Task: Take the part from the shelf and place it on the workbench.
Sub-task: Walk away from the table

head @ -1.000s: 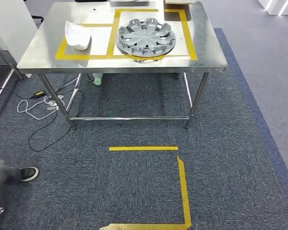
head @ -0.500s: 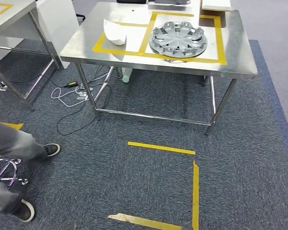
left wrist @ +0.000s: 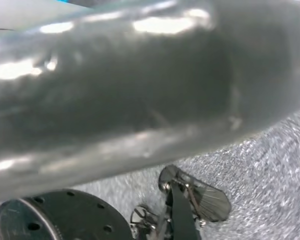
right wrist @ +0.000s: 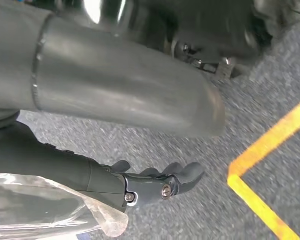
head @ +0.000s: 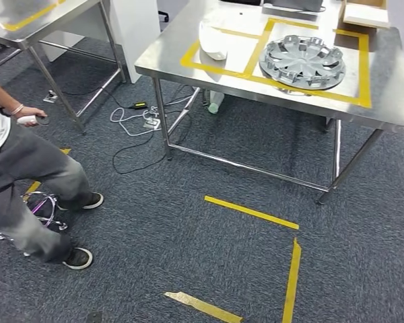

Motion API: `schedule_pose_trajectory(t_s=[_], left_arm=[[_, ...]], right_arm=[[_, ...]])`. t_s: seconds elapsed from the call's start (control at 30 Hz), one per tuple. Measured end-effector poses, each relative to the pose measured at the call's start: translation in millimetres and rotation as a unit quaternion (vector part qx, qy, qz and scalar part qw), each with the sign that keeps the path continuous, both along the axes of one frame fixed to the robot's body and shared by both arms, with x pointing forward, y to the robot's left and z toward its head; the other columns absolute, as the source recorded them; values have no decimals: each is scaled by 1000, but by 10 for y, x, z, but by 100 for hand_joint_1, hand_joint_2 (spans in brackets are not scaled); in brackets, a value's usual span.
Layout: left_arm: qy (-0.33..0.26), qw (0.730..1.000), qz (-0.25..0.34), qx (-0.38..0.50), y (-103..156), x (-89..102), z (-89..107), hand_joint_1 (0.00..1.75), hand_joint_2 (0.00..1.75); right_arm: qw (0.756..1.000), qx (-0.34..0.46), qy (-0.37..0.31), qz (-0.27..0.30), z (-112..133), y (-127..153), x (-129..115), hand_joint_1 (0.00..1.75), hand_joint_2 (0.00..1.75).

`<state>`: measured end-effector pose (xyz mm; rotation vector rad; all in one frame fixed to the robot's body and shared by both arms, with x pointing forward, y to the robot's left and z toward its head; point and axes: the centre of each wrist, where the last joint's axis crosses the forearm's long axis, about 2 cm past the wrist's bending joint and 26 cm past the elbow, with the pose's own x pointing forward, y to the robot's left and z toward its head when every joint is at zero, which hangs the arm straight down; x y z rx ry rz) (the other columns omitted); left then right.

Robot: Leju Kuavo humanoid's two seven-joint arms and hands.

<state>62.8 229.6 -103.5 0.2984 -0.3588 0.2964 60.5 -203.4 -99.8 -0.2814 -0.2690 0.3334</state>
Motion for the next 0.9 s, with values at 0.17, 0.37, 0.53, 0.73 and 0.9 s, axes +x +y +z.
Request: schedule_pose_trajectory(t_s=[0.17,0.37,0.53,0.73,0.9], left_arm=[[-12,997,75,-11,12,-62,-12,0,0],[-42,993,107,-36,-51,-75,-11,0,0],[-55,993,91,-43,-82,-58,-5,0,0],[-57,994,80,-46,-82,-44,-4,0,0],[-68,994,75,-51,-64,-15,-3,0,0]], right_arm=[[999,-11,7,-48,-11,-75,-7,0,0],[990,-24,-50,-129,-45,-297,-67,0,0],[988,-27,-80,-131,-47,-362,-33,0,0],[987,-28,-82,-135,-41,-377,19,0,0],[989,-17,-55,-138,-47,-373,-6,0,0]])
